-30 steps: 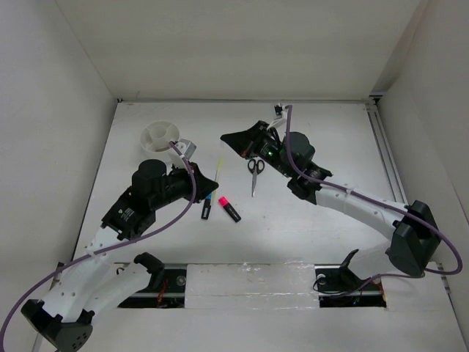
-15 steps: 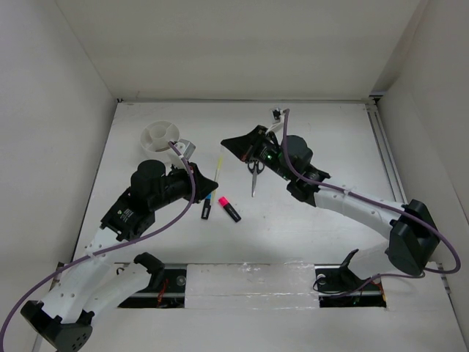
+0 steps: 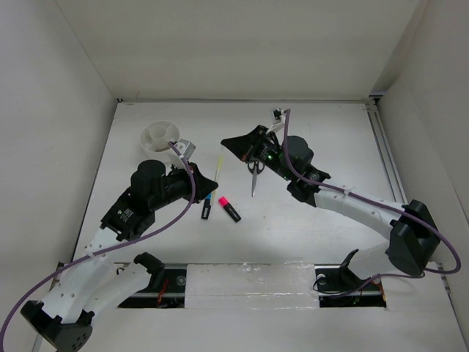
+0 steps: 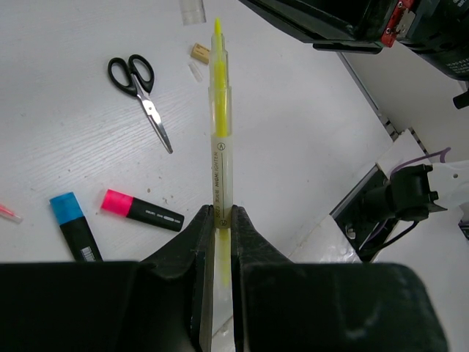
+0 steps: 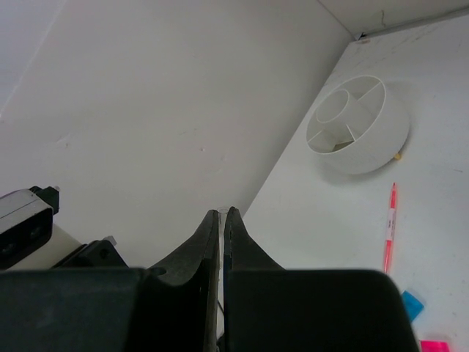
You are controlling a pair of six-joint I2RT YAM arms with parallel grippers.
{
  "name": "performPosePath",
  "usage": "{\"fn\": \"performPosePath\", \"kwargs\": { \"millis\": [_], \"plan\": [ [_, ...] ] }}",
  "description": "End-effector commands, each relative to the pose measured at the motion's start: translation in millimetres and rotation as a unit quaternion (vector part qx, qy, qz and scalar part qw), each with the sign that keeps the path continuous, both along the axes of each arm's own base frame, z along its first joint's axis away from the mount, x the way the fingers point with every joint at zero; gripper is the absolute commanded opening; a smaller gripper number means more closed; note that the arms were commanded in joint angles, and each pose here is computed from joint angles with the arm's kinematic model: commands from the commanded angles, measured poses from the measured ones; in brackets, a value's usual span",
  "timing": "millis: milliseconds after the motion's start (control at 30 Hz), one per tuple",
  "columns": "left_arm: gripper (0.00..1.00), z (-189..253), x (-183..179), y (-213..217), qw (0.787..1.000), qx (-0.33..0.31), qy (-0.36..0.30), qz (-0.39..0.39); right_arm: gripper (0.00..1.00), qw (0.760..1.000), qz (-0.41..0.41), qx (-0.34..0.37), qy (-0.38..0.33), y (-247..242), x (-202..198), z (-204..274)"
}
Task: Sort the stationery into containers
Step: Close the pen cap on the pen.
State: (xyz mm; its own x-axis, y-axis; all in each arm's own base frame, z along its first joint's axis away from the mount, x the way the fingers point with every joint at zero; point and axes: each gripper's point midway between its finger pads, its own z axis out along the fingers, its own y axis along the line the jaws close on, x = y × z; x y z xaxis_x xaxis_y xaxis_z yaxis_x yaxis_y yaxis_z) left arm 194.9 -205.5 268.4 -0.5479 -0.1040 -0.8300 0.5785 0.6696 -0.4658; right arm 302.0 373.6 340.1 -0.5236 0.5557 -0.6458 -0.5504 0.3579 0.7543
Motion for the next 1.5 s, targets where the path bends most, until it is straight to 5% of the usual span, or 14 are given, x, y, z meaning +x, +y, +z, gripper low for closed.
{"fn": "performPosePath", "kwargs": {
  "millis": [0,1467],
  "plan": [
    [0.00,16,2,-3,0.999,-0.018,-0.026,-0.007,0.00,0.998,0.012,0.046,-0.040,-5,-14,40],
    [0.00,14,2,-5,0.999,-0.015,-0.025,-0.014,0.00,0.998,0.016,0.050,-0.045,-13,-8,39]
  ]
}}
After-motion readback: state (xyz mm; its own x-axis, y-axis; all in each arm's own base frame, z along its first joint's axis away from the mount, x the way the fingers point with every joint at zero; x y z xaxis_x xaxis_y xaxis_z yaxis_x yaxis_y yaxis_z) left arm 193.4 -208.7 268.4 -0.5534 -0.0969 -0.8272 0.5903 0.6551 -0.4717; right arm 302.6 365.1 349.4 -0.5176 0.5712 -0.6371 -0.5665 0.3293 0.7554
